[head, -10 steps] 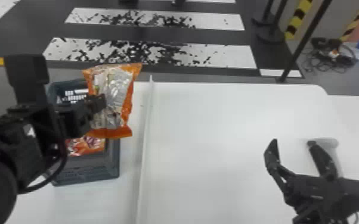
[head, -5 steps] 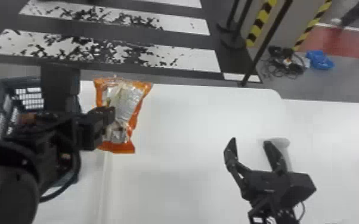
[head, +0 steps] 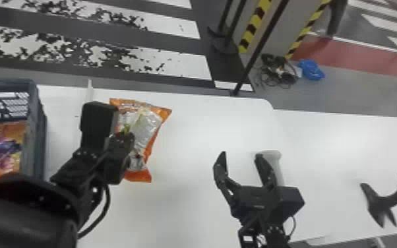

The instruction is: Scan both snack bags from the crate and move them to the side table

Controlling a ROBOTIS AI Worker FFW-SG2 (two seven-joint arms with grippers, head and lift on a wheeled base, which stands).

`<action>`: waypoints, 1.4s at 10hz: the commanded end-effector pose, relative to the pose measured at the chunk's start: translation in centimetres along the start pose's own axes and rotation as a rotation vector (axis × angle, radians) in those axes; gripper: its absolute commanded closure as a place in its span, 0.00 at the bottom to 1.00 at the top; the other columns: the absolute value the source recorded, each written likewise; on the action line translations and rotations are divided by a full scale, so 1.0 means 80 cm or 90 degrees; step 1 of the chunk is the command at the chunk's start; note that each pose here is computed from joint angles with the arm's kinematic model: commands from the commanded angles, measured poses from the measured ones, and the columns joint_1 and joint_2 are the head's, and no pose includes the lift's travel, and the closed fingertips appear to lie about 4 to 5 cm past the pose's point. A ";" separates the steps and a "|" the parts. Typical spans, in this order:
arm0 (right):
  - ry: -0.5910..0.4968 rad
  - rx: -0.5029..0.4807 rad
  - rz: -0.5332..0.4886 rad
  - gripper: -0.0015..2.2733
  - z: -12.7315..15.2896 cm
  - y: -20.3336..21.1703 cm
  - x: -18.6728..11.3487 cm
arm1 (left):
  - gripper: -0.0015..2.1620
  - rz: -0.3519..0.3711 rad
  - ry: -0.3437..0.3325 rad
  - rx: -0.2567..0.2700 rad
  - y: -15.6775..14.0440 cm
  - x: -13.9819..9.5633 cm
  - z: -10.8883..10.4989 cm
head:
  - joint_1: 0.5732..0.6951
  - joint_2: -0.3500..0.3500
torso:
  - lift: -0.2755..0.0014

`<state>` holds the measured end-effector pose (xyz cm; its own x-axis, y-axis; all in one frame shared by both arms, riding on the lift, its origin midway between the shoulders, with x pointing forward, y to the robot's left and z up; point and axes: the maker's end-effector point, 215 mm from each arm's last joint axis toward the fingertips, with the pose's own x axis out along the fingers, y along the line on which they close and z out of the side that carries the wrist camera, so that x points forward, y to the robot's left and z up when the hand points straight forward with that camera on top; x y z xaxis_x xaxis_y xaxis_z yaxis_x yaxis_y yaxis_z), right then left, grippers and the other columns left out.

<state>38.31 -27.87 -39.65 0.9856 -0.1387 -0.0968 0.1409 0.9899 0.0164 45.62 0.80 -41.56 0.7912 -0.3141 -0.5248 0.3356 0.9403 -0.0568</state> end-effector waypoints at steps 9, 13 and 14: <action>0.005 0.004 -0.004 0.05 -0.008 0.000 0.002 | 0.97 -0.107 -0.025 -0.158 -0.151 0.045 -0.087 | 1.00 0.00 | 0.72; 0.008 0.004 -0.005 0.05 -0.011 0.001 0.005 | 0.01 -0.145 -0.050 -0.210 -0.168 0.032 -0.072 | 1.00 0.00 | 0.72; 0.008 0.004 -0.005 0.05 -0.011 0.001 0.006 | 0.01 -0.140 -0.051 -0.219 -0.165 0.029 -0.072 | 1.00 0.00 | 0.72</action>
<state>38.66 -27.77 -40.56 0.9835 -0.1451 -0.1085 0.1484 0.9887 0.0227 40.17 -11.55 -47.08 0.7603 -0.5093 -0.4033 0.3262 0.8361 -0.4410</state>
